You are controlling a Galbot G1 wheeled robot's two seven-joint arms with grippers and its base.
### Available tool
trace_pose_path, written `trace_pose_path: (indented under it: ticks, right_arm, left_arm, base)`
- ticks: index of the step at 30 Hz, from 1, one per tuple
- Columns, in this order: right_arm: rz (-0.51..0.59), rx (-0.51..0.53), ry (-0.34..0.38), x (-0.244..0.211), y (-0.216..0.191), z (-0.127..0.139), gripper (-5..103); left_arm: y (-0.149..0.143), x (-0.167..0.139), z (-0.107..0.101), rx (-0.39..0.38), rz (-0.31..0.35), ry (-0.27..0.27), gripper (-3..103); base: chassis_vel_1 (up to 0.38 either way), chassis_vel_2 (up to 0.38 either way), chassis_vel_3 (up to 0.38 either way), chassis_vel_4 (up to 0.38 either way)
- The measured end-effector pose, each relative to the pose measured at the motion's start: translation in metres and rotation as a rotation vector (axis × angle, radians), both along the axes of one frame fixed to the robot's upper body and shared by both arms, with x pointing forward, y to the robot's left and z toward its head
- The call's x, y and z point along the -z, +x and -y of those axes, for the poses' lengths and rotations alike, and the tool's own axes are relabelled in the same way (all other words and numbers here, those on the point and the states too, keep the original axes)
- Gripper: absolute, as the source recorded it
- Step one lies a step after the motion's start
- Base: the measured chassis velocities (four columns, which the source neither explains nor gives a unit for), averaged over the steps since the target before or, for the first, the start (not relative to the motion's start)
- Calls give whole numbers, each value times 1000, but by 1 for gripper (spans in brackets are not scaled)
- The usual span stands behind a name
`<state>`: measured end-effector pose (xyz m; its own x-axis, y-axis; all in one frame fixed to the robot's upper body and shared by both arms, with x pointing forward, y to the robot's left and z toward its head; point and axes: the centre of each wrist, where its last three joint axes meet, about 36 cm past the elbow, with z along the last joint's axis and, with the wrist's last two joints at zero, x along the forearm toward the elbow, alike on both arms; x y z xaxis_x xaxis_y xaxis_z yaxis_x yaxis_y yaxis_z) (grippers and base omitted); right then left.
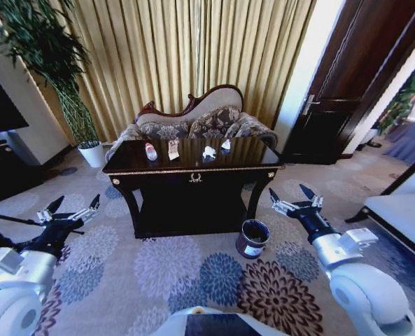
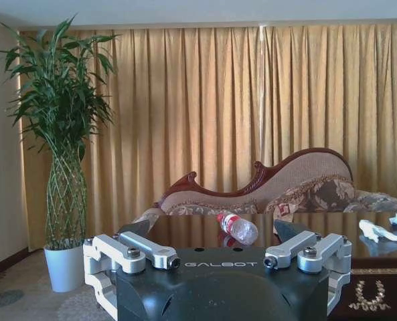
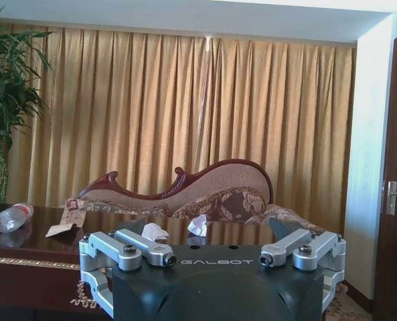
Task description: Move to the front of the table and place the trash on the table into the trash bin.
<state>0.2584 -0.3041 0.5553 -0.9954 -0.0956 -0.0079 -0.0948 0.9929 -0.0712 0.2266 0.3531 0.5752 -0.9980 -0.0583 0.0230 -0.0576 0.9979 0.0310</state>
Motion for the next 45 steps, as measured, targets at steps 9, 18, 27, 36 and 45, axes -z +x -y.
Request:
trace_pose_path:
  ticks: [9,18,27,36,45]
  right_arm:
    - [-3,-3,1,1,1,0,100]
    - [-4,-5,1,2,1,0,100]
    - [-5,-10,0,3,2,1,100]
    - [-6,-17,-8,4,2,2,100]
    - [5,-8,-8,14,7,8,100]
  left_arm:
    - [0,1,0,0,-3,-3,100]
    - [-2,2,0,-3,-8,-6,100]
    - [-2,3,1,-3,-6,-10,100]
    - [-2,3,1,-4,-5,-12,100]
    - [-3,4,1,-9,-4,-21,100]
  base:
    - [-231,212,241,-218]
    - [-241,224,251,-231]
    - [-219,229,223,-220]
    - [-232,222,226,-224]
    - [-198,207,183,-205]
